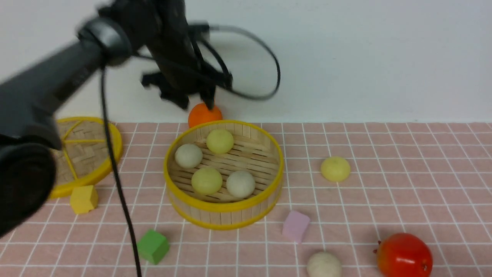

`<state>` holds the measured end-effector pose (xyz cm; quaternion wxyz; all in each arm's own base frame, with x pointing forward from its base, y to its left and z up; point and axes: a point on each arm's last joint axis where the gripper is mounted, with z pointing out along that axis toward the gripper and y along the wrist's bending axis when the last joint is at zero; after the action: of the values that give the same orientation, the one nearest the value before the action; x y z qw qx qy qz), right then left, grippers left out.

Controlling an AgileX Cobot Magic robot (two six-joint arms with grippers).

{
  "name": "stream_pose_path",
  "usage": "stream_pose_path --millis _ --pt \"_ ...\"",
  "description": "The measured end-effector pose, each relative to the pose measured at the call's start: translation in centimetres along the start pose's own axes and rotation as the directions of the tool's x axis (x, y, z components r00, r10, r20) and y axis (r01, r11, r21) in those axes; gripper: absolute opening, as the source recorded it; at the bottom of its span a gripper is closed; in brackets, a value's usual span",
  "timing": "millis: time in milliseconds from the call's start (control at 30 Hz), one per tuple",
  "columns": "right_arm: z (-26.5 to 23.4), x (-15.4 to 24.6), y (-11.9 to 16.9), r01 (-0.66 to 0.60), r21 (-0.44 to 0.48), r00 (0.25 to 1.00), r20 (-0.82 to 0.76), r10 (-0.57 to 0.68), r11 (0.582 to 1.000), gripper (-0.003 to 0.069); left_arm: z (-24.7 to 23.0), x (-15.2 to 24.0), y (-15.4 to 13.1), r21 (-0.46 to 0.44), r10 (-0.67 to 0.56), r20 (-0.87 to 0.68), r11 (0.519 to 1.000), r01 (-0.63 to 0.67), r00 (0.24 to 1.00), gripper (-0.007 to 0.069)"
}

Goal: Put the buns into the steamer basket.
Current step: Use the right arm to grab a steamed stuffed bun

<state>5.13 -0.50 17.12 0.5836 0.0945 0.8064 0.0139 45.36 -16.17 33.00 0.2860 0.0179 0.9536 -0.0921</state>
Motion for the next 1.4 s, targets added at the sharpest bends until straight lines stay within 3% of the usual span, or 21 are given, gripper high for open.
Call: stream_pose_path --millis 133,300,400,467,567,767,800,1033,1167,1400 --pt "0.0 0.0 0.0 0.0 0.0 1.0 0.0 0.0 1.0 0.0239 -10.8 -0.7 0.4 -0.011 0.003 0.142 1.0 -0.001 0.99 0.0396" --pt "0.0 0.0 0.0 0.0 0.0 1.0 0.0 0.0 1.0 0.0239 -21.3 1.0 1.2 0.022 -0.003 0.313 1.0 -0.004 0.95 0.0212" --pt "0.0 0.0 0.0 0.0 0.0 1.0 0.0 0.0 1.0 0.0239 -27.2 4.5 2.2 0.051 -0.018 0.368 0.999 -0.001 0.93 0.0053" --pt "0.0 0.0 0.0 0.0 0.0 1.0 0.0 0.0 1.0 0.0239 -28.4 5.9 2.6 0.061 -0.024 0.37 0.998 0.001 0.929 0.0013" --pt "0.0 0.0 0.0 0.0 0.0 1.0 0.0 0.0 1.0 0.0239 -31.1 11.9 4.3 0.089 -0.049 0.342 0.996 0.02 0.939 0.0013" --pt "0.0 0.0 0.0 0.0 0.0 1.0 0.0 0.0 1.0 0.0239 -29.0 22.2 6.7 0.153 -0.09 0.26 0.987 0.051 0.961 0.0013" --pt "0.0 0.0 0.0 0.0 0.0 1.0 0.0 0.0 1.0 0.0239 -28.3 25.5 7.5 0.205 -0.129 0.295 0.976 0.069 0.947 0.0013" --pt "0.0 0.0 0.0 0.0 0.0 1.0 0.0 0.0 1.0 0.0239 -23.6 35.6 10.4 0.357 -0.295 0.383 0.921 0.154 0.876 0.0013" --pt "0.0 0.0 0.0 0.0 0.0 1.0 0.0 0.0 1.0 0.0239 -22.2 37.4 11.1 0.34 -0.29 0.39 0.927 0.156 0.874 0.0013" --pt "0.0 0.0 0.0 -0.001 0.0 1.0 0.0 0.001 1.0 0.0239 -22.1 37.3 11.1 0.337 -0.288 0.412 0.93 0.149 0.865 0.0013"
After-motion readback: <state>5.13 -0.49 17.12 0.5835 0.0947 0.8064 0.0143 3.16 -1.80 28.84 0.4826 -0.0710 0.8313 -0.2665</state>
